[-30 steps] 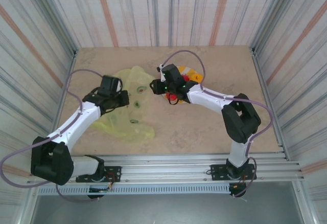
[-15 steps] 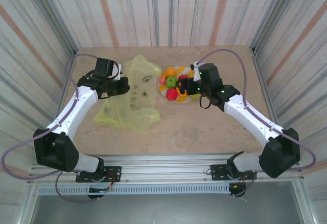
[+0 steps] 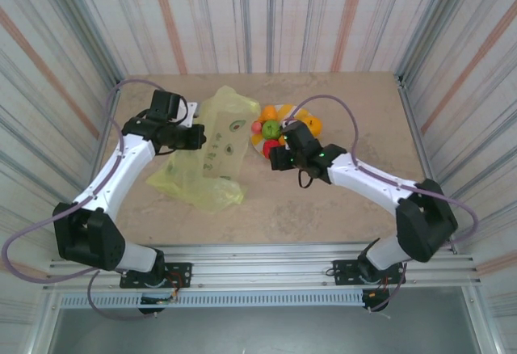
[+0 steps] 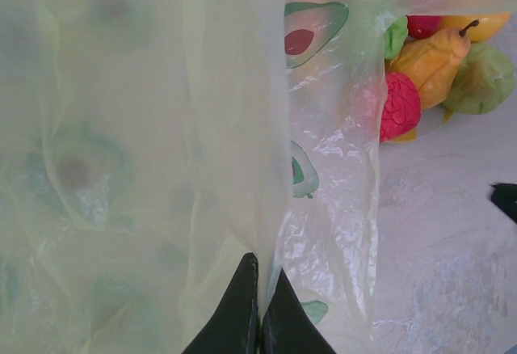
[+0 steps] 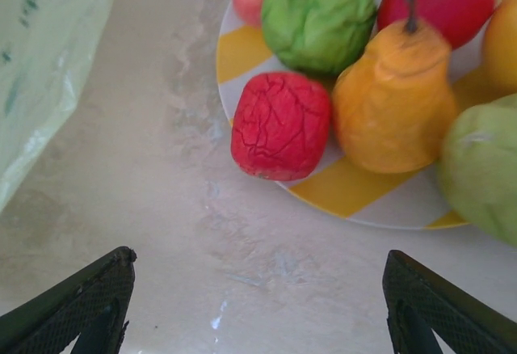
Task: Place the fruits into the plastic bag
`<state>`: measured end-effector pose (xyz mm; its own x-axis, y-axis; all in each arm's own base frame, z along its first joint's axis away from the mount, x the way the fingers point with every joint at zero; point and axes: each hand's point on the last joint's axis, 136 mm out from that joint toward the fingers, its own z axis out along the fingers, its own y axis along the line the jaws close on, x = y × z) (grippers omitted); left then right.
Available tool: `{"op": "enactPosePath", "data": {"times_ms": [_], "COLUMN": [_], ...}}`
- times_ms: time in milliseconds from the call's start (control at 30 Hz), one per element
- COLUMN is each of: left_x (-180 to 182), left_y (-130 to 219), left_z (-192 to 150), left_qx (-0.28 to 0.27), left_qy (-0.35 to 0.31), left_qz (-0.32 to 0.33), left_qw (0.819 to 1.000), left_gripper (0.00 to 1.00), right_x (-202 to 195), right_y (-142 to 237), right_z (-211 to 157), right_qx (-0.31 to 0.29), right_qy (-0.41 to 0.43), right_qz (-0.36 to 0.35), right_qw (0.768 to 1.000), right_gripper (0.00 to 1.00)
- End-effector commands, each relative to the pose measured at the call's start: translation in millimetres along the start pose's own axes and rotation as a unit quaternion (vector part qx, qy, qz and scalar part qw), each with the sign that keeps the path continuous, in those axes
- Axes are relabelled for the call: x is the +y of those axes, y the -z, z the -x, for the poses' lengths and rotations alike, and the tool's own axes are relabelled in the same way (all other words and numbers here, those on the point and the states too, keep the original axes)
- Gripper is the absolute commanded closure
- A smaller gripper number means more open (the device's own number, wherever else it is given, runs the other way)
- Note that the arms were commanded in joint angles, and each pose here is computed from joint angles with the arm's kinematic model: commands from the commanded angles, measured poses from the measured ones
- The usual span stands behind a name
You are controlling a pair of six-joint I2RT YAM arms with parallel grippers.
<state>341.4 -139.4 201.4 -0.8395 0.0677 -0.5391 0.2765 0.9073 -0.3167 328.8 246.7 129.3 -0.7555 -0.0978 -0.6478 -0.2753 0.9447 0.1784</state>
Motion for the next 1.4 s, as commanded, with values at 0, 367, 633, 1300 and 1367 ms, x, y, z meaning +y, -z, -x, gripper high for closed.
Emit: {"op": "enactPosePath", "data": {"times_ms": [0,367,633,1300,1367], "left_x": [1.2,-1.4,4.0,5.7,6.2], "left_y": [10.2,15.5,20.9,20.3,20.2], "left_z": [-2.2,1.0,4.7,5.7,5.7], "left_qx": [-0.009,-0.019,-0.029,-0.028,-0.028], "left_qy": [-0.019,-0.012,0.001,0.011,0.011], "left_qz": [0.004,-0.008,-0.012,-0.023,-0.023], "left_qw": [1.000,1.000,1.000,0.999,0.999], "left_gripper": [1.00,1.00,1.00,1.00,1.00], "right_x": [-0.6,10.2,11.2,3.0,1.5], "right_y": [-16.6,-60.4,-76.6,-97.9,-100.1], "right_z": [16.3,17.5,18.3,20.8,20.3], "right_qx": [-0.026,-0.009,-0.005,-0.005,-0.003], "right_qy": [-0.042,-0.018,-0.007,0.014,0.013], "right_qz": [-0.029,-0.056,-0.065,-0.104,-0.105], "right_qw": [0.998,0.998,0.998,0.994,0.994], "right_gripper": [0.21,0.22,0.23,0.24,0.26]}}
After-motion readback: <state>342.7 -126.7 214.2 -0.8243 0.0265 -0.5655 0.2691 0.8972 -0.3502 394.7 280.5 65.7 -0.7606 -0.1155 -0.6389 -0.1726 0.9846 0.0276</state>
